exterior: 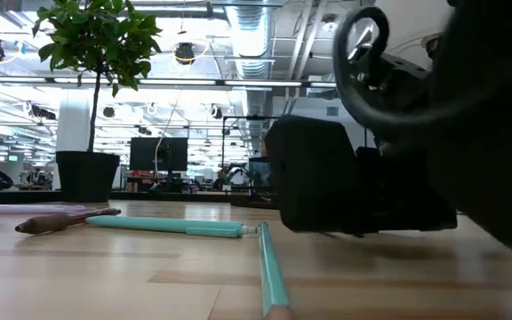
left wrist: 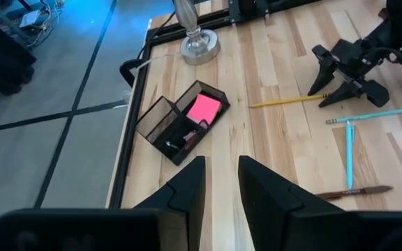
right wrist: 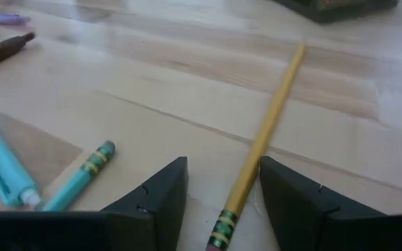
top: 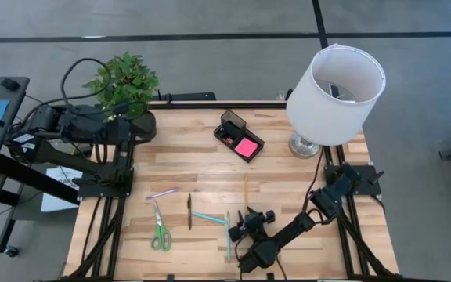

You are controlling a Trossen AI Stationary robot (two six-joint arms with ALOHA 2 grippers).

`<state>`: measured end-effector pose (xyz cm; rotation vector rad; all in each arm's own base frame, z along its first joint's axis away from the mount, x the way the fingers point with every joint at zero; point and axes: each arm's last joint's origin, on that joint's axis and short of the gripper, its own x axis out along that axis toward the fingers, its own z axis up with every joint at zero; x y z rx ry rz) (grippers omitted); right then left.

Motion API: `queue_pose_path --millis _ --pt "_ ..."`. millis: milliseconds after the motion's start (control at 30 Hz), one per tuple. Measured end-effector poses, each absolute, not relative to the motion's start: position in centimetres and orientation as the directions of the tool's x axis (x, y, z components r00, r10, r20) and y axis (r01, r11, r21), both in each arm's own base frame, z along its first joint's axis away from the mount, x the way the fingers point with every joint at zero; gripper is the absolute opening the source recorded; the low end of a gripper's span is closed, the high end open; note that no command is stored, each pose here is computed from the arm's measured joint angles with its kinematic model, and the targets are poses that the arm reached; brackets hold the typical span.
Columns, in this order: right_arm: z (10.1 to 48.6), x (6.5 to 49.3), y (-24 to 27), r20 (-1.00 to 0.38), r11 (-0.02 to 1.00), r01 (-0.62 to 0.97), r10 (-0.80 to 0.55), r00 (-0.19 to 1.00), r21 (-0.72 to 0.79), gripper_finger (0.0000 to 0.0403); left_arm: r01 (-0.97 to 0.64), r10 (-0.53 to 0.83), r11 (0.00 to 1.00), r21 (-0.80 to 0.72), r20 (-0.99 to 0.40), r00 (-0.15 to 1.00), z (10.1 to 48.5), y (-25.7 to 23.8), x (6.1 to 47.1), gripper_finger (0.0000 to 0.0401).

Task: Pick and place office supplies into organizer
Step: Put the yellow pencil into the desk organizer

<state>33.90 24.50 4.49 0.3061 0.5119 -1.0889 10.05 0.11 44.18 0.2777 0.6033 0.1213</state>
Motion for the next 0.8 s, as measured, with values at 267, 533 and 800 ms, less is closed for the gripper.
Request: queue_pose_path --millis 267,533,800 --pt "4.2 33.8 24.5 -0.578 0.382 0.924 -0.748 0.326 0.026 0.0167 -0.025 0.194 0.957 0.287 -0.580 0.791 43.8 0.1 9.8 0.0080" --pt "3.9 32.6 25.7 -0.573 0.412 0.911 -0.742 0.347 0.019 0.0148 -0.016 0.196 0.959 0.284 -0.619 0.760 43.4 0.1 9.5 0.0080" --pt "3.1 31.9 24.7 -0.516 0.423 0.905 -0.782 0.349 -0.030 0.0082 -0.016 0.196 0.959 0.284 -0.620 0.760 43.4 0.1 9.5 0.0080"
